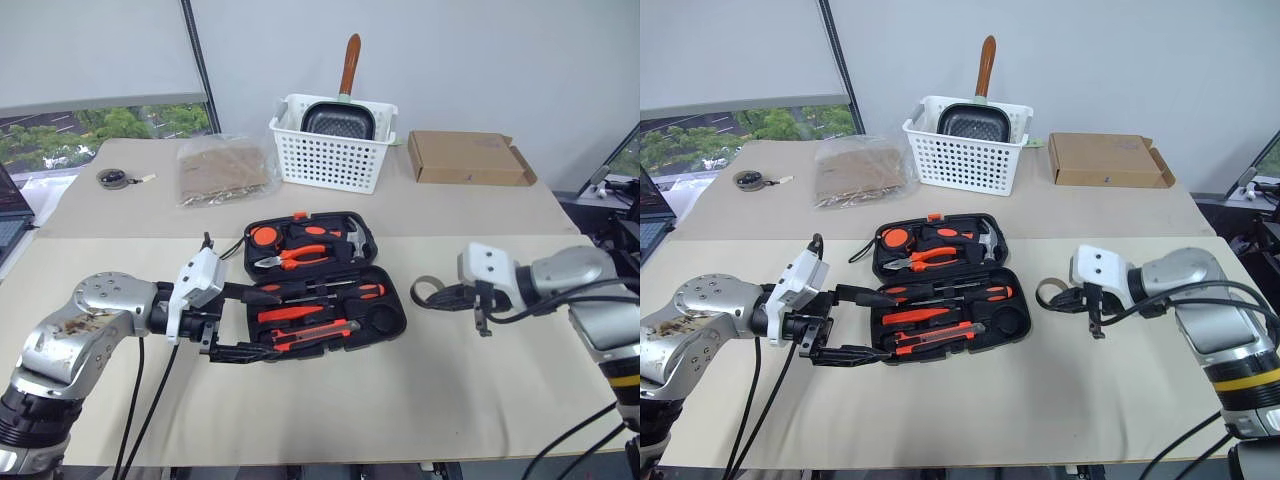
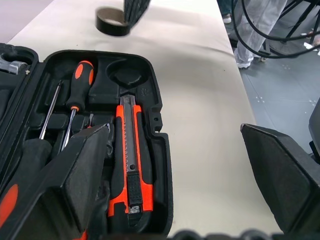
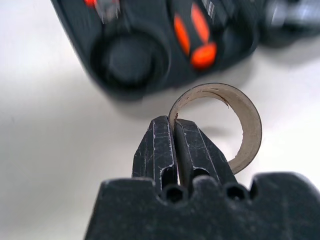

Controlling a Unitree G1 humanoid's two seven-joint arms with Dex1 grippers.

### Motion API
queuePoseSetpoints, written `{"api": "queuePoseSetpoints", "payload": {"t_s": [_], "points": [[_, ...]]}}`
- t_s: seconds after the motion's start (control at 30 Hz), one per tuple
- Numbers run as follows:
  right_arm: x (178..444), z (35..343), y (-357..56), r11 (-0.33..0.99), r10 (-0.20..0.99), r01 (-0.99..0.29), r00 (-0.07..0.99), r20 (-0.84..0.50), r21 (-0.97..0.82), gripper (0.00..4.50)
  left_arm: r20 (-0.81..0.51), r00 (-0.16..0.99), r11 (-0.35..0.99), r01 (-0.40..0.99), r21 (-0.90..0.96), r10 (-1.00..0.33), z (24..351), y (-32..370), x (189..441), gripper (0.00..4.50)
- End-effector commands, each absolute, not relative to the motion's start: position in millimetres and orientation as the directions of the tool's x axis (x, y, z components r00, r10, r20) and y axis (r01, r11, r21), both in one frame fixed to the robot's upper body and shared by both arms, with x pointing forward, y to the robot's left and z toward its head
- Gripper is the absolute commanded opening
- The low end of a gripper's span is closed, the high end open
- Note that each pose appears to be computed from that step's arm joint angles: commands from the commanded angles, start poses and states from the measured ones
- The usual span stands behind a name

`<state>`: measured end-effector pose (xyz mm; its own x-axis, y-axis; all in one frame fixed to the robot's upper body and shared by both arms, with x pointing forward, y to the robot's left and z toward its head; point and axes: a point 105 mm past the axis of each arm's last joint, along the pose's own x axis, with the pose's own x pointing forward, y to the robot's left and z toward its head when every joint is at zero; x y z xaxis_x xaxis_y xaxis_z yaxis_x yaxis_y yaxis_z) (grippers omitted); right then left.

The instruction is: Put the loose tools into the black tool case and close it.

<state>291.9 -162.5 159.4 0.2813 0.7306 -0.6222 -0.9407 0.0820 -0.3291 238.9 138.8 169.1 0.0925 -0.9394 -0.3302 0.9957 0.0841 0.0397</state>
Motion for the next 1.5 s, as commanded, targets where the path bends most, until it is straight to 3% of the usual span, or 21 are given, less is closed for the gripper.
{"api": "queuePoseSetpoints", "payload": {"t_s": [0.03, 0.4, 0.67, 0.83, 1.03, 1.17, 1.23, 1.4, 1.5], "points": [[279, 158, -137, 0.002, 0.769, -0.955, 0.191, -0.609, -0.297, 0.02, -0.328, 0.097, 0.075, 0.994, 0.078, -0.940, 176, 139, 240, 4.50], [273, 124, -135, -0.020, 0.725, -0.974, 0.142, -0.674, -0.227, 0.02, -0.337, 0.098, 0.075, 0.994, 0.082, -0.936, 176, 141, 241, 4.50], [273, 131, -128, -0.021, 0.750, -0.971, 0.142, -0.646, -0.237, 2.66, -0.342, 0.098, 0.077, 0.994, 0.073, -0.934, 175, 143, 239, 4.50], [283, 155, -124, 0.044, 0.805, -0.963, 0.193, -0.561, -0.267, 4.37, -0.330, 0.129, 0.111, 0.991, 0.073, -0.935, 177, 147, 243, 4.50], [344, 184, -141, 0.406, 0.841, -0.886, 0.459, -0.286, -0.225, 4.45, -0.177, 0.380, 0.383, 0.924, 0.016, -0.908, 179, 170, 279, 4.50], [378, 166, -152, 0.576, 0.774, -0.814, 0.574, -0.266, -0.081, 4.45, -0.093, 0.507, 0.515, 0.846, -0.137, -0.857, 176, 185, 298, 4.50], [410, 167, -160, 0.724, 0.677, -0.688, 0.693, -0.248, 0.050, 4.45, -0.083, 0.610, 0.611, 0.757, -0.230, -0.788, 171, 201, 316, 4.50], [436, 162, -151, 0.770, 0.635, -0.567, 0.721, -0.276, 0.292, 4.45, -0.133, 0.758, 0.736, 0.551, -0.394, -0.639, 157, 227, 349, 4.50], [441, 155, -140, 0.761, 0.645, -0.554, 0.705, -0.296, 0.338, 4.45, -0.258, 0.804, 0.812, 0.405, -0.420, -0.535, 137, 239, 364, 4.50]]}}
